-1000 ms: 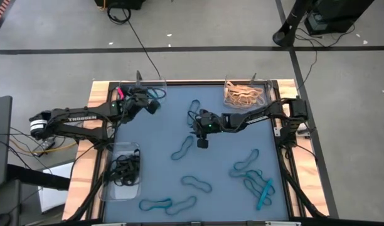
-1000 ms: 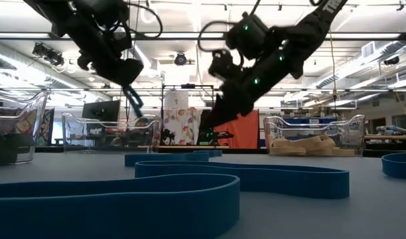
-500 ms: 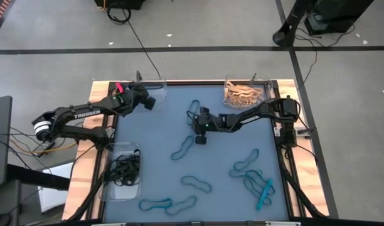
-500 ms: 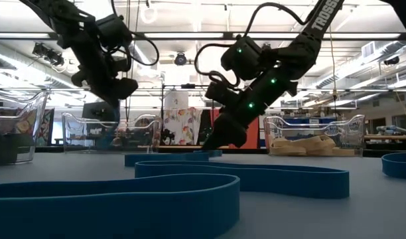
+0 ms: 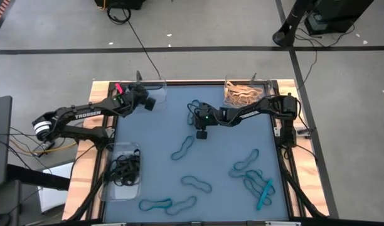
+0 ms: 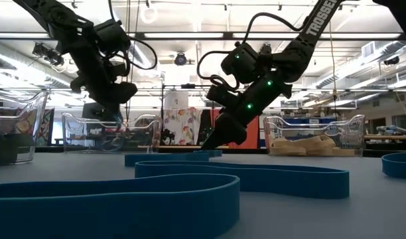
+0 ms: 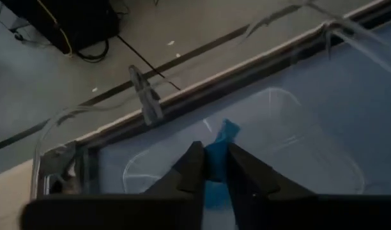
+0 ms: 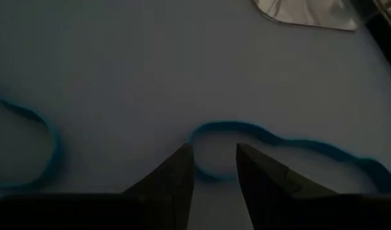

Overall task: Sort rubber bands into baskets
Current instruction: Put the blue rubber band into the top left transparent bin

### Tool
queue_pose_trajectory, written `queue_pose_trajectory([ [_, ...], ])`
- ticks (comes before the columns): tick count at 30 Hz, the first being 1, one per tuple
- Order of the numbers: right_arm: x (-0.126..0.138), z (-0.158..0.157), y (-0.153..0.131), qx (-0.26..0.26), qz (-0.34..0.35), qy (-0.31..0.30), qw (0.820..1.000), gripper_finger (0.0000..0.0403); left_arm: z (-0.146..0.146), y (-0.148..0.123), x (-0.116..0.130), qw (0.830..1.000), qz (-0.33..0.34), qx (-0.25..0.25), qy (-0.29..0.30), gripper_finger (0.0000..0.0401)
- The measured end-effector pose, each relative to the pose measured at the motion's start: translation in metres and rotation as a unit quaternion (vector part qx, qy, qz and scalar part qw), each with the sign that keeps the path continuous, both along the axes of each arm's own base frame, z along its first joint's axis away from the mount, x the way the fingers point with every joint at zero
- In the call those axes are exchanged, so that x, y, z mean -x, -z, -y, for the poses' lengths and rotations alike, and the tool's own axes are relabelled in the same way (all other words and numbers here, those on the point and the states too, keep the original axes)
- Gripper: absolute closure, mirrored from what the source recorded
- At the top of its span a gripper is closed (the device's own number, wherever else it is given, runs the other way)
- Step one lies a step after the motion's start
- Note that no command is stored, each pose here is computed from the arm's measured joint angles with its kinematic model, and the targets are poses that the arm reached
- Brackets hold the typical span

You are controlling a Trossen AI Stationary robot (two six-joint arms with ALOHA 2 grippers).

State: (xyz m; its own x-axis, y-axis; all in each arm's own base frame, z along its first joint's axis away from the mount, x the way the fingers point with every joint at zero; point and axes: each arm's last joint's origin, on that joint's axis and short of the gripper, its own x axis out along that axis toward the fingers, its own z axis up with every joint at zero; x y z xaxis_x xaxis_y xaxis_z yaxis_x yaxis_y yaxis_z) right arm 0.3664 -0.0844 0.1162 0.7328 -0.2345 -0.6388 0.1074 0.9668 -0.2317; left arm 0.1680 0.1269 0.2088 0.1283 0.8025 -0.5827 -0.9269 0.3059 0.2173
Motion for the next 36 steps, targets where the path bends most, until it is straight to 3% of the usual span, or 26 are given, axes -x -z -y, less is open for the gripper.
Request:
queue_pose_trajectory([
  [10, 0.001, 0.003, 0.001, 0.003, -0.007, -0.028, 1.000, 0.0273, -0.001, -0.003, -0.005, 0.999, 0.032, 0.003, 0.027, 0.0230],
  [17, -0.003, 0.013, 0.009, -0.023, -0.005, -0.022, 1.000, 0.0273, -0.003, -0.005, -0.003, 0.999, 0.032, -0.030, -0.018, 0.0221],
  [22, -0.008, 0.013, 0.020, -0.037, -0.011, -0.014, 0.999, 0.0275, -0.002, -0.004, -0.003, 0.999, 0.037, -0.015, -0.008, 0.0221],
  [24, -0.008, 0.013, 0.021, -0.049, -0.009, 0.000, 0.999, 0.0285, -0.002, -0.005, -0.006, 0.999, 0.042, -0.006, 0.028, 0.0221],
  [27, -0.008, 0.013, 0.020, -0.066, -0.006, 0.029, 0.997, 0.0324, 0.000, -0.009, -0.015, 0.990, 0.058, 0.005, 0.130, 0.0222],
  [31, -0.006, 0.010, 0.013, -0.070, -0.006, 0.028, 0.997, 0.0389, 0.013, -0.016, -0.032, 0.950, 0.078, 0.001, 0.303, 0.0223],
  [33, -0.006, 0.006, 0.007, -0.071, 0.001, 0.031, 0.997, 0.0387, 0.022, -0.017, -0.038, 0.927, 0.077, 0.001, 0.367, 0.0223],
  [36, -0.008, -0.005, -0.007, -0.074, 0.019, 0.019, 0.997, 0.0386, 0.033, -0.017, -0.048, 0.907, 0.075, -0.014, 0.415, 0.0224],
])
